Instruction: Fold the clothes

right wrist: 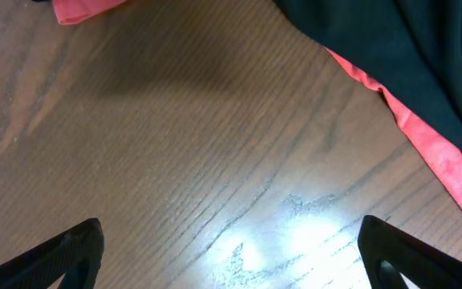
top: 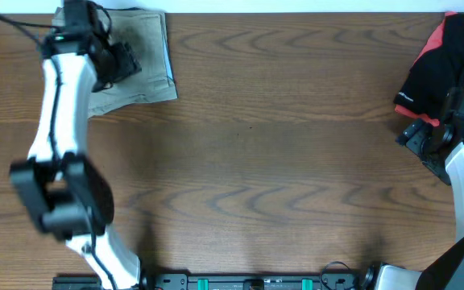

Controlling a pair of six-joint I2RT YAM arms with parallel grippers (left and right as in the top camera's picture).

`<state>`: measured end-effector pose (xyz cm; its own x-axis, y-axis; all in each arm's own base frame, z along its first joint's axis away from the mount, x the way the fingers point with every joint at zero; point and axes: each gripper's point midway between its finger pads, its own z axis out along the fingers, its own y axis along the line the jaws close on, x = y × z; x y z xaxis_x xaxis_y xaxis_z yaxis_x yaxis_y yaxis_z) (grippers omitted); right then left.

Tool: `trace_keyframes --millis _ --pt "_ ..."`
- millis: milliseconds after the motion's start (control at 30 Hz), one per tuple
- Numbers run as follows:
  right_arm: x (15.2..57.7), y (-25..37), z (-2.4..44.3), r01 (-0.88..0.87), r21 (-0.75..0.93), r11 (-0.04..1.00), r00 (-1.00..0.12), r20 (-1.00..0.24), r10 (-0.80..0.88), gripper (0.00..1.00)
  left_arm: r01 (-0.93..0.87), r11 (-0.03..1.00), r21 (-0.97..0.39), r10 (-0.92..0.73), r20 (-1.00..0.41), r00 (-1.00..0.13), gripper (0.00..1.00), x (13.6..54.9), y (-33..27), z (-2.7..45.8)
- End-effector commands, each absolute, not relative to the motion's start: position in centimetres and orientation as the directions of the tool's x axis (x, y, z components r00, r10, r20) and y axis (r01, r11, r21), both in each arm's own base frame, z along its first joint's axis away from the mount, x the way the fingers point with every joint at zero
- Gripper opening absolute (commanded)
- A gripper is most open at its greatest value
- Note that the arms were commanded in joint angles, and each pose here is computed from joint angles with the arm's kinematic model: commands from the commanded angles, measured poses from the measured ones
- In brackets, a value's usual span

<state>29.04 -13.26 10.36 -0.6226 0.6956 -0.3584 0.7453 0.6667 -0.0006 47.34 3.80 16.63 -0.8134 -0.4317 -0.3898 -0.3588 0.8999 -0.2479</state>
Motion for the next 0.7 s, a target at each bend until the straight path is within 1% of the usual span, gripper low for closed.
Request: trace_keyframes --millis 0,100,167,233,433,533,667 --pt "29.1 -13.6 11.0 0.743 -0.002 0.669 -0.620 -0.376 0.688 0.99 -0.330 0.875 -0.354 -0.462 -0.409 -0.787 0.99 45.3 2.2 21.8" --pt "29.1 -13.6 11.0 0.743 -0.002 0.669 -0.620 -0.376 0.688 0.99 -0.301 0.865 -0.401 -0.458 -0.386 -0.801 1.00 42.7 0.8 24.2" --pt "29.1 -13.6 11.0 0.743 -0.002 0.669 -0.620 -0.376 0.688 0.99 -0.303 0.861 -0.409 -0.456 -0.353 -0.817 0.99 40.4 0.1 25.2" --pt "29.1 -13.6 11.0 0.743 -0.002 0.669 -0.620 -0.376 0.688 0.99 -0.307 0.864 -0.399 -0.444 -0.316 -0.839 0.98 38.1 -0.5 25.7" --pt "29.1 -13.6 11.0 0.743 -0.002 0.669 -0.620 -0.376 0.688 0.99 -0.234 0.902 -0.362 -0.333 -0.242 -0.911 0.98 31.9 -3.5 26.9" --pt "29.1 -13.6 11.0 0.743 -0.002 0.669 -0.620 -0.376 0.688 0.99 -0.166 0.915 -0.368 -0.279 -0.278 -0.919 0.98 29.8 -5.3 27.8" --pt "29.1 -13.6 11.0 0.743 -0.002 0.669 -0.620 -0.376 0.688 0.99 -0.057 0.927 -0.372 -0.205 -0.372 -0.905 0.98 26.4 -7.3 28.7"
